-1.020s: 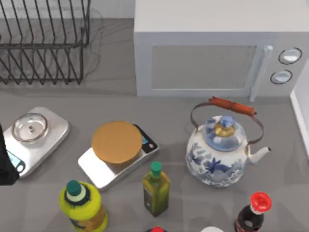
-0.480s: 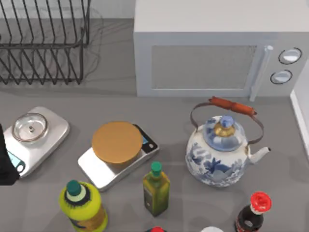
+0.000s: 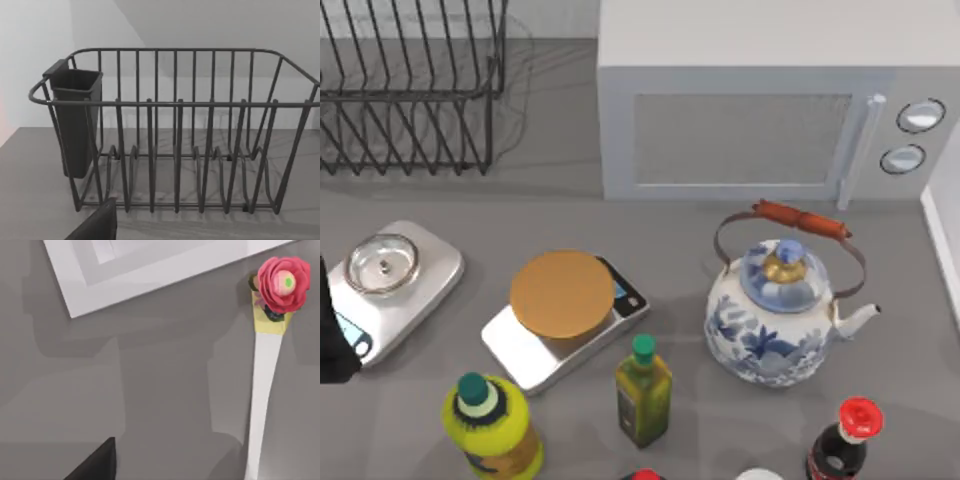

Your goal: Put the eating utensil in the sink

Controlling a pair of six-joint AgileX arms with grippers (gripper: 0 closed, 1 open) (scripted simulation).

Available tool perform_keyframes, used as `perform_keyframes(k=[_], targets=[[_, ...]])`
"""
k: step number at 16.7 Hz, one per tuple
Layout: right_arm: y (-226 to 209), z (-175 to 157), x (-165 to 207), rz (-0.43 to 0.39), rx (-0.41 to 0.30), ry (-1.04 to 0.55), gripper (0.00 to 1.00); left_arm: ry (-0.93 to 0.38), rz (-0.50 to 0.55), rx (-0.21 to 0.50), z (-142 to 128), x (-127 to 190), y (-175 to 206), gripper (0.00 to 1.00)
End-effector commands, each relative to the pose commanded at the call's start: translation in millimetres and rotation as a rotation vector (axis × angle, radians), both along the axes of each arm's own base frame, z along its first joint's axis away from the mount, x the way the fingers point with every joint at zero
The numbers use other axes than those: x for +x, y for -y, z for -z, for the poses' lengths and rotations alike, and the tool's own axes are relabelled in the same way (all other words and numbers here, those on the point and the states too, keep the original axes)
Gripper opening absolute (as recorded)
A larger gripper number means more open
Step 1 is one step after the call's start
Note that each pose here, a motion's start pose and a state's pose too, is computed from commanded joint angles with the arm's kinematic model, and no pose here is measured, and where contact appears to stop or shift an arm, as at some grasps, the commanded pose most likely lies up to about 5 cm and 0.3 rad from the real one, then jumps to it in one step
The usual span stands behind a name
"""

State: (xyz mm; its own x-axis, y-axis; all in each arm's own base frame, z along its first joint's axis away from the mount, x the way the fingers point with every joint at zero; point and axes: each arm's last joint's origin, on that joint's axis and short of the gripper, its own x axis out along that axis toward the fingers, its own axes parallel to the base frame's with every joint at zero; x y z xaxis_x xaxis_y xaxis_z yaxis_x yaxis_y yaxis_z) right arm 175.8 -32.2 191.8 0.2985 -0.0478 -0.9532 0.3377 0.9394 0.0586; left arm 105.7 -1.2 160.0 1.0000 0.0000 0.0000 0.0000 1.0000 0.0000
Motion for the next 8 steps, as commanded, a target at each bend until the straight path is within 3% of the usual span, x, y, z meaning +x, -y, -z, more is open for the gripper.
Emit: perform_keyframes(k=[4,8], targets=[[12,0,24,0.073,0.05,-0.226,1.0,0.0,0.0,0.0,0,0,0,1.0],[18,-1,34,0.1,0.065,-0.295,1.0,0.0,0.0,0.0,0,0,0,1.0]])
